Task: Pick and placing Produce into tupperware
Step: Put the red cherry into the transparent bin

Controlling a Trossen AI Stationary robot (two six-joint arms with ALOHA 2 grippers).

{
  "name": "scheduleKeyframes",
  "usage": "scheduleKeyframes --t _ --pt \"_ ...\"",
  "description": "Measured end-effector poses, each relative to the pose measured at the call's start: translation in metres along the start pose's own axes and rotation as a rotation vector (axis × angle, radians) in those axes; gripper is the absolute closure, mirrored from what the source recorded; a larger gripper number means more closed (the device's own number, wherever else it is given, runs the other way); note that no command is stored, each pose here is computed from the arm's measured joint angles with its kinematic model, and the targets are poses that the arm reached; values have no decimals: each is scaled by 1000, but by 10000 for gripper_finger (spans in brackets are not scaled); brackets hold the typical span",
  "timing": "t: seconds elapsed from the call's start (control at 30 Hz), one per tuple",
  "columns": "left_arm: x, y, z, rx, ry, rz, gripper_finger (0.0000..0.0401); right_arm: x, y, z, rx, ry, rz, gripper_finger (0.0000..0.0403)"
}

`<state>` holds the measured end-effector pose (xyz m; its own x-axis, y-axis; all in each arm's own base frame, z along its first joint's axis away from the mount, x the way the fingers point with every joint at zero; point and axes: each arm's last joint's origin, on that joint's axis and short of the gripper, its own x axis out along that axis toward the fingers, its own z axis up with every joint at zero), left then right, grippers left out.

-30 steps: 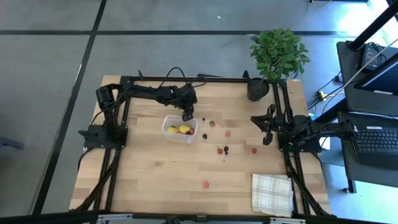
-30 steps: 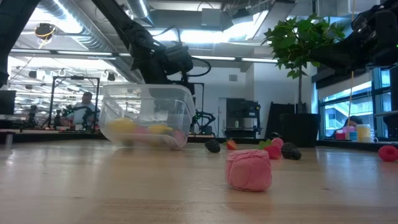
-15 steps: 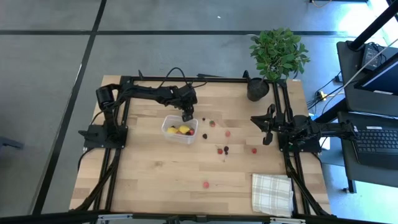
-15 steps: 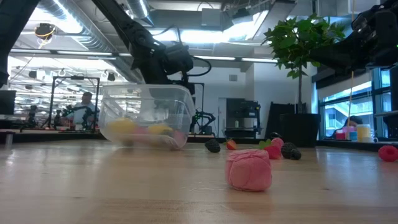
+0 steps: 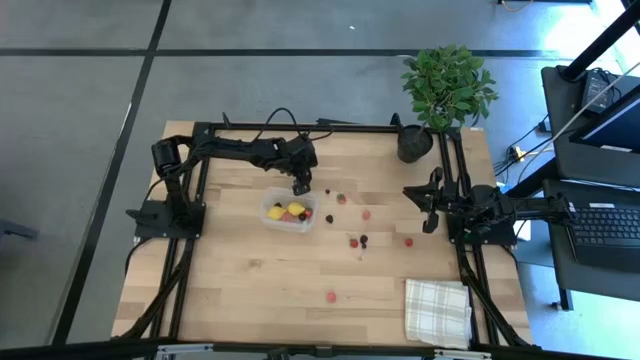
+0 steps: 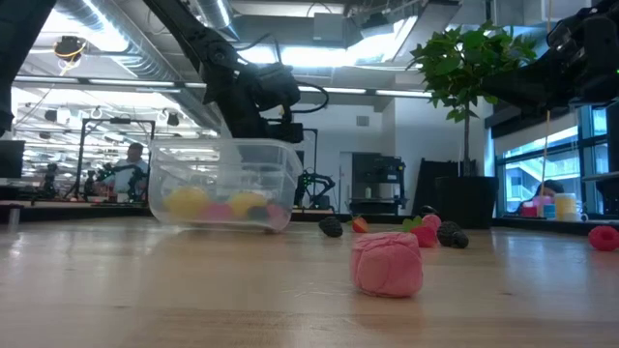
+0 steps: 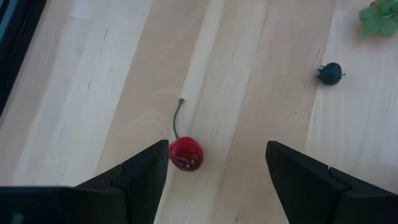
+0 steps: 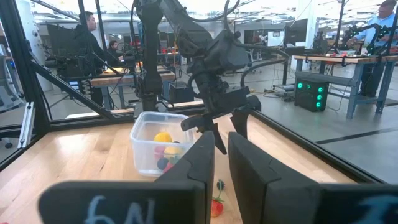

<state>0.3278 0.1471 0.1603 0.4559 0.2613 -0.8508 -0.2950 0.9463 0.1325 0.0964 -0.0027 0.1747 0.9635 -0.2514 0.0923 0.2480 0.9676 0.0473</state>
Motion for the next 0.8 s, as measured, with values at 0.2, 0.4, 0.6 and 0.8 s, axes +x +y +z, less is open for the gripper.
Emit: scheduleKeyframes --t 0.2,0.4,0.6,0.8 --pt "-4 0 1 1 -4 0 139 0 0 0 0 0 0 352" --pt "-10 0 3 3 -29 -19 139 0 0 0 0 0 0 352" --pt "-20 1 6 58 -57 -13 139 0 0 0 1 -3 0 352" --pt "-27 3 9 201 -84 4 139 0 0 0 1 -2 0 352"
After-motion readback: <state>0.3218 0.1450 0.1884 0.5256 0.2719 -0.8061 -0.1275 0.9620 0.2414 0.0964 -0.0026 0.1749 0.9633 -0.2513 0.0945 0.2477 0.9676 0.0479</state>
